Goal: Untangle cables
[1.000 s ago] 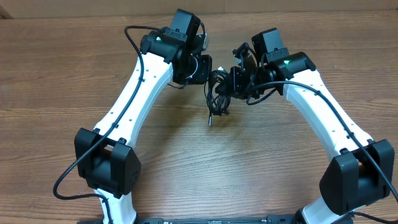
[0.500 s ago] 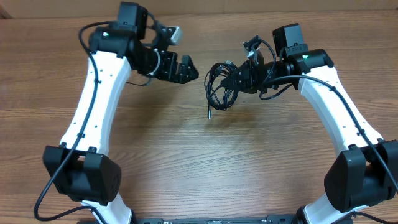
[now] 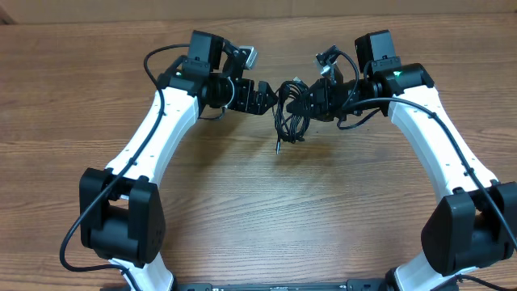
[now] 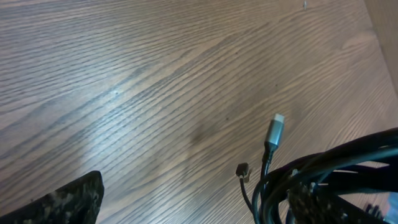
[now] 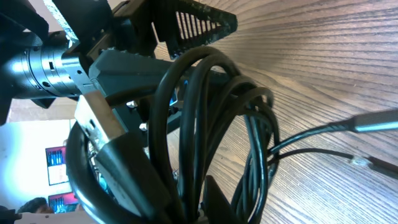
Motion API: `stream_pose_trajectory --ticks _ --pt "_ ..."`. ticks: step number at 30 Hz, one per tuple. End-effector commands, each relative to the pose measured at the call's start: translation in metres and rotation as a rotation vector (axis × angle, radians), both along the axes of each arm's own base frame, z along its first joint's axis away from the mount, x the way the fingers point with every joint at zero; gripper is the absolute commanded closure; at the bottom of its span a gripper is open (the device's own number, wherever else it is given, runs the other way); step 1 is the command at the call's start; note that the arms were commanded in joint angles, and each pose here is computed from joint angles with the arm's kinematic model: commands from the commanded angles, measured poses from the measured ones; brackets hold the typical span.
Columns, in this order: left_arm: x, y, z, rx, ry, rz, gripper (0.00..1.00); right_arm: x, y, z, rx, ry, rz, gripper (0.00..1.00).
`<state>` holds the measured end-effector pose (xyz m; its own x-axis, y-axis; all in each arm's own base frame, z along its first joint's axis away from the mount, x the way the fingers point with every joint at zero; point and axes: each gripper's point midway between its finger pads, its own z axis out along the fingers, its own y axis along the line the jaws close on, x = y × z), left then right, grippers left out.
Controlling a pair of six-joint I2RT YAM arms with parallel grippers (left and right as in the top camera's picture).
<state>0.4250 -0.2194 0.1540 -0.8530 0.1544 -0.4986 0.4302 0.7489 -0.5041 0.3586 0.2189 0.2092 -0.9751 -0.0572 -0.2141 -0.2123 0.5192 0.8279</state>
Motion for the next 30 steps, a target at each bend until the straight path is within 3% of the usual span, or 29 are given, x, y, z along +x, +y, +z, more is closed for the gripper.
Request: stream_pose_trajectory --ticks 1,5,6,9,13,14,15,16,20,22,24,25,27,30 --pt "-0.006 -0.012 0.001 -0.058 0.041 -0.006 0.06 -0.003 0.005 0.029 0.047 -0.072 0.026 0.93" --pt "-0.025 -0.027 0.017 -0.192 0.058 -0.149 0.05 -0.003 0.005 0.029 0.047 -0.072 0.026 0.93" --pt "-0.025 -0.025 0.013 -0.169 0.063 -0.137 0.05 -0.003 0.005 0.029 0.047 -0.072 0.026 0.93" --pt "-0.013 -0.009 -0.023 0.082 0.101 0.088 0.07 -0.003 0.005 0.029 0.046 -0.069 0.026 0.93" --pt "-0.007 -0.03 -0.041 0.084 0.099 0.096 0.1 -0.004 0.005 0.028 0.046 -0.064 0.026 0.93" --pt "-0.005 -0.035 -0.047 0.083 0.1 0.096 0.27 -0.004 0.005 0.028 0.045 -0.062 0.026 0.93" --pt "-0.002 -0.036 -0.054 0.087 0.106 0.109 0.87 -0.005 0.005 0.028 0.044 -0.056 0.026 0.93" --pt "-0.001 -0.035 -0.058 0.094 0.122 0.134 0.96 -0.006 0.004 0.027 0.043 -0.053 0.026 0.93" --pt "0.013 -0.012 -0.053 0.109 0.116 0.234 0.96 0.001 -0.01 0.01 -0.066 -0.004 -0.057 0.92" --pt "0.019 0.004 -0.04 0.096 0.101 0.268 0.96 0.008 -0.031 -0.011 -0.207 0.064 -0.183 0.92" --pt "0.019 0.028 -0.011 0.062 0.088 0.306 0.96 0.019 -0.088 -0.047 -0.518 0.168 -0.476 0.92" --pt "0.012 0.038 0.007 0.043 0.078 0.3 0.96 0.022 -0.122 -0.057 -0.679 0.183 -0.635 0.92" --pt "-0.013 0.042 0.046 0.006 0.067 0.271 0.96 0.022 -0.159 -0.06 -0.864 0.146 -0.748 0.89" --pt "-0.027 0.055 0.067 0.021 0.026 0.26 0.96 0.016 -0.156 -0.062 -0.866 0.157 -0.701 0.85"
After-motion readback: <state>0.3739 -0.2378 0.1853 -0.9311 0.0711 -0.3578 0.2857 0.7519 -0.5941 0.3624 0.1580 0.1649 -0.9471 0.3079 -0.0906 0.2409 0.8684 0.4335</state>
